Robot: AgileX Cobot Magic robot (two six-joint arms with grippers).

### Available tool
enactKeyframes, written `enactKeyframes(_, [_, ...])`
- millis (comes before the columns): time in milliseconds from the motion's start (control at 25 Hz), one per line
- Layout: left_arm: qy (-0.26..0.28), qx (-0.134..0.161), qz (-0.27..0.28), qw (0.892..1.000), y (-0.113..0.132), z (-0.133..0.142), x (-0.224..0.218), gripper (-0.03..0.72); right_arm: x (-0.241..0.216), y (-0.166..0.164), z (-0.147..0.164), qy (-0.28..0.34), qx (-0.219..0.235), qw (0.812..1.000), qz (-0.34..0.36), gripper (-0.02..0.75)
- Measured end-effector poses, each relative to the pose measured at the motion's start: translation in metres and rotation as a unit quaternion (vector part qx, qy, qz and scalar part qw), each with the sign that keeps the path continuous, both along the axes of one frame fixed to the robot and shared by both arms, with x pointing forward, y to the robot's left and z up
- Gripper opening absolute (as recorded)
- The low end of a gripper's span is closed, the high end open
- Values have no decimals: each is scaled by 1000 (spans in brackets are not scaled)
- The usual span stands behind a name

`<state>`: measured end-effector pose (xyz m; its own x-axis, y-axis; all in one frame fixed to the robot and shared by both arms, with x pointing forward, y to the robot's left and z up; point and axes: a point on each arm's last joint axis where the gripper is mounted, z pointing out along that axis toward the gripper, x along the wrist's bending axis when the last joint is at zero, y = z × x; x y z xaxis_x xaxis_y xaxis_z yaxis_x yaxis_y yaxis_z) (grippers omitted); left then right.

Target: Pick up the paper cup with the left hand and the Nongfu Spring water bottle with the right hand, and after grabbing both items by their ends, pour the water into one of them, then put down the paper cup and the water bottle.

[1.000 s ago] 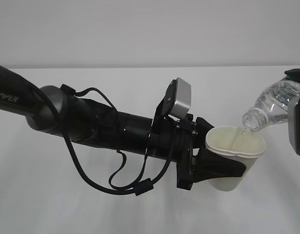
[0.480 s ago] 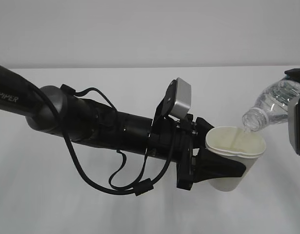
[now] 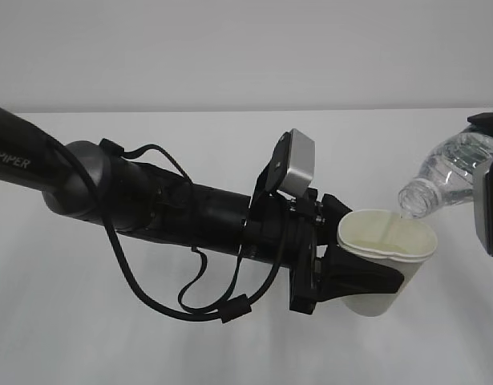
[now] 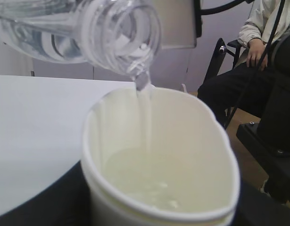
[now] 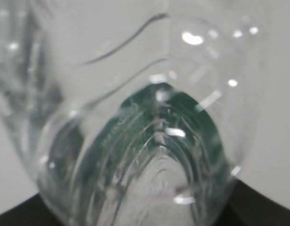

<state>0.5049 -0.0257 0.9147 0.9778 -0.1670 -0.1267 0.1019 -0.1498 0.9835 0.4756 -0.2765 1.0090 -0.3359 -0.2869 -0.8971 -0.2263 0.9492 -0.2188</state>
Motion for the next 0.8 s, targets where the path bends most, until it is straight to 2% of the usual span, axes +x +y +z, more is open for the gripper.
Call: enactKeyframes(800, [-2, 2, -3, 1000, 0, 0, -1, 429, 0, 0, 0, -2, -11, 1000, 5, 414])
